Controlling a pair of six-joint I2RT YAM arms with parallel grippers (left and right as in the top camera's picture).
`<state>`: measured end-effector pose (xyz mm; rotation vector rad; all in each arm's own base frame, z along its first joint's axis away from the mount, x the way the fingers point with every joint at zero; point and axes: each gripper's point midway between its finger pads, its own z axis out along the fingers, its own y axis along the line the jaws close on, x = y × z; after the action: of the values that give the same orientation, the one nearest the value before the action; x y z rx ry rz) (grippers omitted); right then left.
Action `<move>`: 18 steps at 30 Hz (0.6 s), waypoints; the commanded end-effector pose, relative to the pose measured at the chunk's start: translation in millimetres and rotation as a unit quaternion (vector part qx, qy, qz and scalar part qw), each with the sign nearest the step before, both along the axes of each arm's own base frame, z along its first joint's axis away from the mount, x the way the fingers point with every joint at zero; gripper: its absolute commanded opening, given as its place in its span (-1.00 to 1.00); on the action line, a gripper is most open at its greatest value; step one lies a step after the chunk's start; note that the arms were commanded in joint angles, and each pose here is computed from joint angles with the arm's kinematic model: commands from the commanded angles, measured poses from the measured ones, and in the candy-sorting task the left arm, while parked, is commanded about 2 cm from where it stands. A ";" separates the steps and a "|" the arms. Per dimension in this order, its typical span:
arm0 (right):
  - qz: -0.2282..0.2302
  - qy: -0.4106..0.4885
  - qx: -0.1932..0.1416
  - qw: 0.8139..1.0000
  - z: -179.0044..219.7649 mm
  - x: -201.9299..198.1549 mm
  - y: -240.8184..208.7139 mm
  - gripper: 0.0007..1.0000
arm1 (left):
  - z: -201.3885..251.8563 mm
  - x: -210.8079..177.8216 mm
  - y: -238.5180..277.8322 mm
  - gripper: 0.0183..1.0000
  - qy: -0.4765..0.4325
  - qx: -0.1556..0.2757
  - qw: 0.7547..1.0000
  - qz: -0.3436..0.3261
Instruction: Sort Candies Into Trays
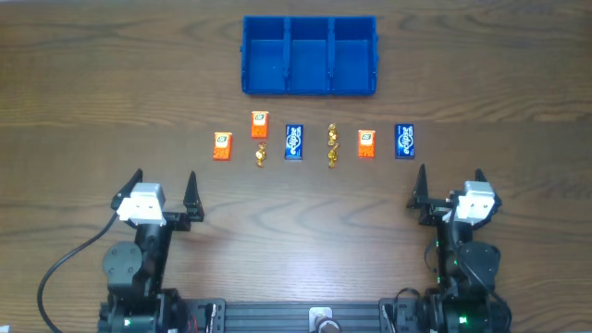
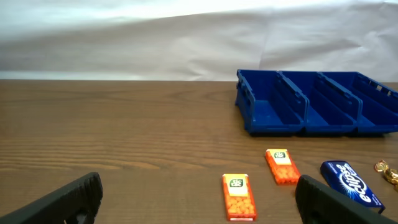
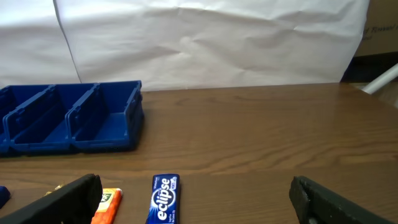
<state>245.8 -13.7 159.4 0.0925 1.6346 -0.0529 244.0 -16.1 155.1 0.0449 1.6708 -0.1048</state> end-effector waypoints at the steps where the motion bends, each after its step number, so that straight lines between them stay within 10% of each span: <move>1: 0.006 0.000 -0.002 1.000 -0.1 -0.3 2.5 1.00 | -16.2 -0.9 -2.8 1.00 0.022 0.006 1.000 -0.009; 10: 0.006 0.000 -0.002 1.000 -0.1 -0.3 2.5 1.00 | 33.3 -5.8 -17.4 1.00 0.017 -0.025 0.998 -0.049; 18: 0.006 0.000 -0.002 1.000 -0.1 -0.3 2.5 1.00 | 90.8 12.8 -25.6 1.00 0.193 -0.067 0.977 -0.060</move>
<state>245.8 -13.1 159.6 0.0896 1.6340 -0.0497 242.5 -35.0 211.4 0.0467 1.9535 -0.2635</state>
